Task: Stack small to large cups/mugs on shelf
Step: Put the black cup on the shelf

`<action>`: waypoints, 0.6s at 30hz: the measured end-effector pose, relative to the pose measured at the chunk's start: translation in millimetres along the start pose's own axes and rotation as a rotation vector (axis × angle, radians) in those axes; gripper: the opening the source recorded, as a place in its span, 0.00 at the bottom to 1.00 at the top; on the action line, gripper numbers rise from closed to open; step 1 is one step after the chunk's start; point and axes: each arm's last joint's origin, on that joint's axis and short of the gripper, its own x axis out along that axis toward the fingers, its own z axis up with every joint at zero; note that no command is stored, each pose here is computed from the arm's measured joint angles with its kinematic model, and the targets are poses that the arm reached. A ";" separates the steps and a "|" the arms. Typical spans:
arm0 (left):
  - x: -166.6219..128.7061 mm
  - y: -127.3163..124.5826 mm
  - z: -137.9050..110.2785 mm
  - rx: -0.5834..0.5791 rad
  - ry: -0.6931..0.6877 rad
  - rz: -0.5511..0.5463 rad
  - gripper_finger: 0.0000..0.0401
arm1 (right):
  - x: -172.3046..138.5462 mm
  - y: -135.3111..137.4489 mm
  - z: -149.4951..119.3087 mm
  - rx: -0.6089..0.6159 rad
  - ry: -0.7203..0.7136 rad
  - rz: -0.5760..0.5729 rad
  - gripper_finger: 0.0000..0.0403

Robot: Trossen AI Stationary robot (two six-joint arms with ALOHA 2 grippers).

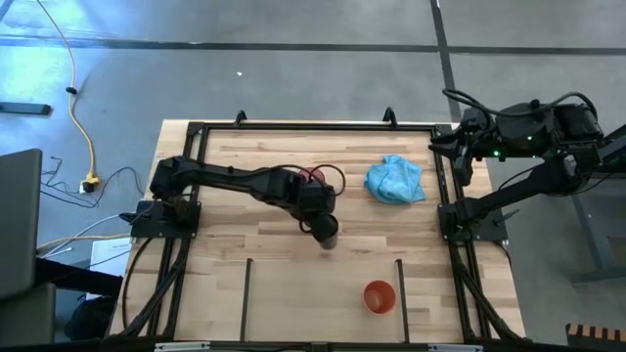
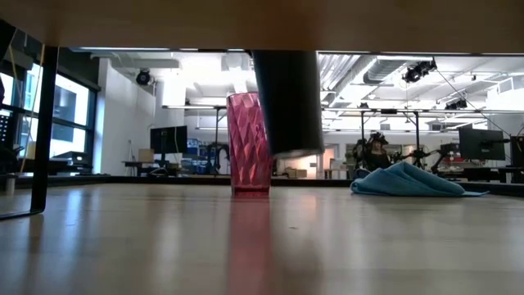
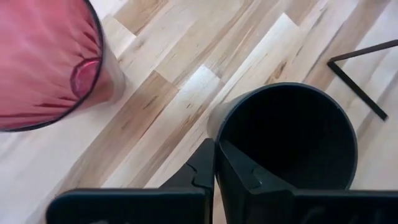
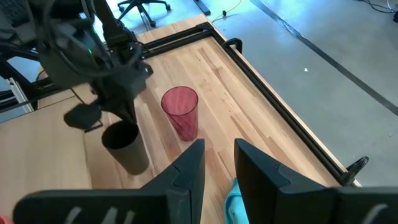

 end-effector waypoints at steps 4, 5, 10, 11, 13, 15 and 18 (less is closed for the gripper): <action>-19.4 -1.1 4.3 0.026 0.004 0.003 0.00 | 0.0 -0.3 -0.7 -0.008 0.007 -0.003 0.19; -24.7 -1.4 5.6 0.032 0.001 0.001 0.00 | 0.1 -0.2 -0.7 -0.008 0.006 -0.003 0.19; -50.8 -2.6 11.3 0.052 -0.016 -0.014 0.00 | 0.1 -0.2 -0.7 -0.011 0.007 -0.003 0.19; -55.6 -3.0 12.5 0.054 -0.023 -0.020 0.00 | 0.1 -0.3 -0.7 -0.011 0.007 -0.003 0.19; -64.4 -2.1 13.2 0.055 -0.022 -0.017 0.00 | 0.1 -0.3 -0.7 -0.013 0.007 -0.003 0.19; -72.8 -1.9 14.5 0.054 -0.030 -0.024 0.00 | 0.1 -0.3 -0.7 -0.014 0.007 -0.003 0.19; -82.8 -1.2 15.0 0.053 -0.026 -0.035 0.00 | 0.1 -0.3 -0.7 -0.014 0.007 -0.003 0.19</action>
